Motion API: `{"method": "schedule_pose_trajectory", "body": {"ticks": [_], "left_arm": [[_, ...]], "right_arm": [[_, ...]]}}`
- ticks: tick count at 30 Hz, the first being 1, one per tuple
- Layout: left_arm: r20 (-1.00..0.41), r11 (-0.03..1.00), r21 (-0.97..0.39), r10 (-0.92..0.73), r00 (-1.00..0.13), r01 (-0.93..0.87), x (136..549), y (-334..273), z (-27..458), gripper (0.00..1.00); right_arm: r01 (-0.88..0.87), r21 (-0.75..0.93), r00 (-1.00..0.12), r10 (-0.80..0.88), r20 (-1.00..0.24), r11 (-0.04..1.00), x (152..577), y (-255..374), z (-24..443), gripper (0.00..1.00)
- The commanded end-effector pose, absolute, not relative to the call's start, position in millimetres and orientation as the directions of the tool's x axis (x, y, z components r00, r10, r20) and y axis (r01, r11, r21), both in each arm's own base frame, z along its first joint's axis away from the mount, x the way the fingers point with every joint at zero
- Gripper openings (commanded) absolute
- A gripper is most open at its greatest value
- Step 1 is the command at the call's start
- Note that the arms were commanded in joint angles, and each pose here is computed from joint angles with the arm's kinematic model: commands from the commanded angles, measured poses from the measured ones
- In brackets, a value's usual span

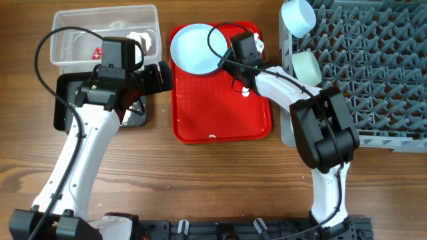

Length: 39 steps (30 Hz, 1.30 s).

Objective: Sort waste into correct bins and load items into the dishwasher rack
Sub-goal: 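Grasp the light-blue plate edge with the right gripper and lift it, then stand the light-blue plate upright in the rack and release it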

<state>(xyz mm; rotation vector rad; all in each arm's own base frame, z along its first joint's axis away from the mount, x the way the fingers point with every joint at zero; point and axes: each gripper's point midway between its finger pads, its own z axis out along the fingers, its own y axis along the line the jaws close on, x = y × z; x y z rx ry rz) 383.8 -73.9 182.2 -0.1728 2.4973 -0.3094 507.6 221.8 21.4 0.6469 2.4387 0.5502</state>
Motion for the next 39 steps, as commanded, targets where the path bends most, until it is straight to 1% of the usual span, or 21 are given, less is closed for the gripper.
{"method": "schedule_pose_trajectory", "body": {"ticks": [1, 4, 8, 14, 15, 16, 17, 21, 23, 27, 29, 31, 34, 36, 37, 39], "left_arm": [[-0.565, 0.968, -0.246, -0.182, -0.805, -0.046, 386.1, -73.2, 181.7, 1.00], [-0.565, 0.968, -0.246, -0.182, -0.805, -0.045, 386.0, -73.3, 181.7, 1.00], [-0.565, 0.968, -0.246, -0.182, -0.805, -0.045, 386.0, -73.3, 181.7, 1.00], [-0.565, 0.968, -0.246, -0.182, -0.805, -0.046, 386.1, -73.2, 181.7, 1.00], [-0.565, 0.968, -0.246, -0.182, -0.805, -0.045, 386.0, -73.3, 181.7, 1.00], [-0.565, 0.968, -0.246, -0.182, -0.805, -0.045, 386.0, -73.3, 181.7, 1.00], [-0.565, 0.968, -0.246, -0.182, -0.805, -0.046, 386.1, -73.2, 181.7, 1.00], [-0.565, 0.968, -0.246, -0.182, -0.805, -0.045, 386.0, -73.3, 181.7, 1.00], [-0.565, 0.968, -0.246, -0.182, -0.805, -0.046, 386.1, -73.2, 181.7, 1.00], [-0.565, 0.968, -0.246, -0.182, -0.805, -0.045, 386.0, -73.3, 181.7, 1.00], [-0.565, 0.968, -0.246, -0.181, -0.805, -0.045, 385.9, -73.4, 181.5, 1.00], [-0.565, 0.968, -0.246, -0.182, -0.805, -0.045, 386.0, -73.3, 181.7, 1.00], [-0.565, 0.968, -0.246, -0.182, -0.805, -0.045, 386.0, -73.3, 181.7, 1.00], [-0.565, 0.968, -0.246, -0.182, -0.805, -0.046, 386.1, -73.2, 181.7, 1.00], [-0.565, 0.968, -0.246, -0.182, -0.805, -0.045, 386.0, -73.3, 181.7, 1.00], [-0.565, 0.968, -0.246, -0.181, -0.805, -0.046, 386.0, -73.2, 181.5, 1.00]], "right_arm": [[0.299, 0.503, -0.716, 0.539, -0.444, 0.811, 511.0, 224.8, 32.8, 0.63], [0.290, 0.501, -0.692, 0.541, -0.479, 0.815, 516.6, 229.4, 28.6, 0.61], [0.282, 0.499, -0.705, 0.529, -0.472, 0.820, 514.7, 240.9, 5.5, 0.47], [0.294, 0.484, -0.714, 0.526, -0.462, 0.824, 512.5, 239.7, -8.8, 0.34], [0.297, 0.481, -0.716, 0.526, -0.459, 0.825, 511.8, 239.4, -11.3, 0.25], [0.297, 0.480, -0.718, 0.525, -0.457, 0.825, 511.3, 239.4, -12.4, 0.11], [0.296, 0.481, -0.725, 0.522, -0.450, 0.825, 509.9, 240.4, -13.2, 0.06], [0.293, 0.482, -0.771, 0.502, -0.392, 0.826, 501.1, 247.3, -15.1, 0.04], [0.295, 0.470, -0.780, 0.494, -0.385, 0.832, 499.4, 247.0, -10.4, 0.04], [0.214, 0.423, -0.798, 0.408, -0.444, 0.880, 500.6, 239.9, 19.1, 0.04], [0.144, 0.385, -0.803, 0.335, -0.493, 0.911, 501.1, 232.8, 40.9, 0.04], [-0.009, 0.310, -0.792, 0.183, -0.582, 0.951, 503.4, 227.5, 72.1, 0.04], [-0.122, 0.247, -0.731, 0.081, -0.677, 0.961, 503.6, 216.7, 128.9, 0.04], [-0.195, 0.193, -0.671, 0.013, -0.741, 0.962, 499.6, 208.9, 171.6, 0.04], [-0.211, 0.152, -0.638, -0.018, -0.770, 0.966, 497.2, 201.7, 191.0, 0.04], [-0.140, 0.066, -0.586, -0.029, -0.809, 0.988, 493.0, 174.9, 222.5, 0.04]]}}
